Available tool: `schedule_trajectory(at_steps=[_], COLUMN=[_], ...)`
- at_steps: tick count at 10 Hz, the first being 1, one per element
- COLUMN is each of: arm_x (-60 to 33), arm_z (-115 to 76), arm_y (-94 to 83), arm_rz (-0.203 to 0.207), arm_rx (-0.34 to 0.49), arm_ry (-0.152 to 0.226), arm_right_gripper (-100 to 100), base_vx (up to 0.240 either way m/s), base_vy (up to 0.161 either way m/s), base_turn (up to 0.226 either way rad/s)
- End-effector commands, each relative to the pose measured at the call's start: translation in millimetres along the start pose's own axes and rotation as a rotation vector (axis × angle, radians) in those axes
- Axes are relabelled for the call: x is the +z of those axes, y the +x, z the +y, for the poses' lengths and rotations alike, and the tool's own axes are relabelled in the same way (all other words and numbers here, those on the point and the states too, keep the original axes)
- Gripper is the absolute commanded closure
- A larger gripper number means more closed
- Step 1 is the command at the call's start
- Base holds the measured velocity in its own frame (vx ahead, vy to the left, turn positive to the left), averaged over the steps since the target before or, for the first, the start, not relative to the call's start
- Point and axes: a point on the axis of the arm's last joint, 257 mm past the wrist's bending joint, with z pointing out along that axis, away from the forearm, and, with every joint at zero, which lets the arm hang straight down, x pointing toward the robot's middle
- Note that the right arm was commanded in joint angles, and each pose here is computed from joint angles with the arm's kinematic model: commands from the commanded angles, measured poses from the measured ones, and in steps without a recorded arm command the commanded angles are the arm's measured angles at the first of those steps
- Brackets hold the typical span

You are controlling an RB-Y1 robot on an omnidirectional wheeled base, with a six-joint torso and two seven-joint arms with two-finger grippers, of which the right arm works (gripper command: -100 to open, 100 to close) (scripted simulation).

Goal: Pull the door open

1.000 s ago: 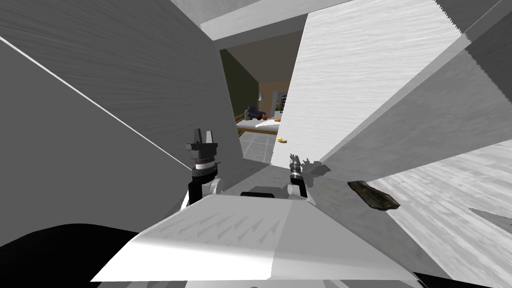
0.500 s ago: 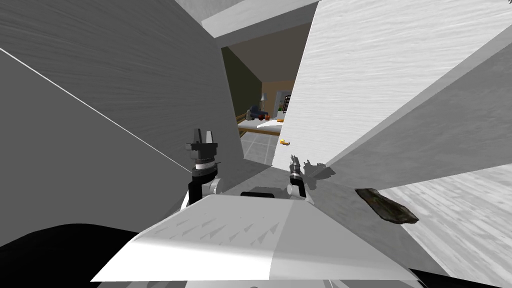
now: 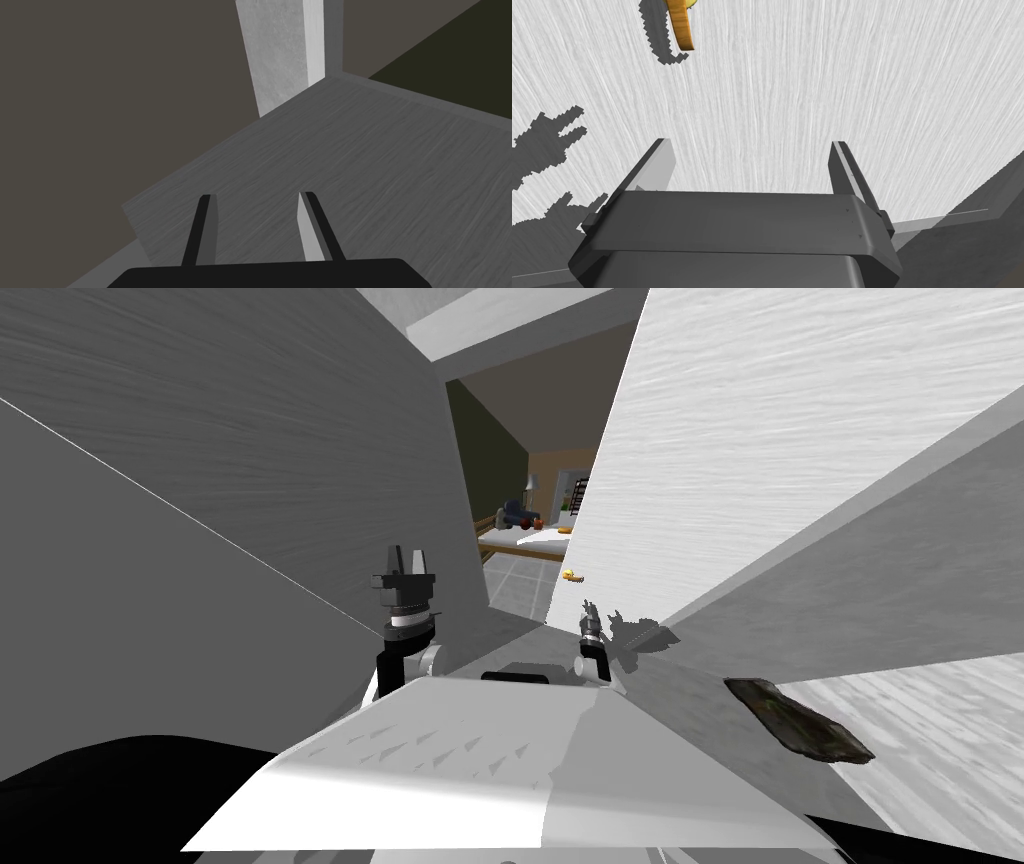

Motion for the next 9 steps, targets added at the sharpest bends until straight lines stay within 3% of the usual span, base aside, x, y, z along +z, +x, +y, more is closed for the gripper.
schedule_trajectory(at_steps=[1,9], arm_x=[-0.1,-0.7], arm_z=[-7.4,-37.8], arm_y=[-3.4,-18.8], arm_rz=[-0.011,-0.058], arm_rx=[-0.003,-0.013], arm_ry=[0.013,0.068], arm_right_gripper=[-100,-100], base_vx=[0.105,0.080], base_vy=[-0.022,-0.034], base_turn=[0.081,0.061])
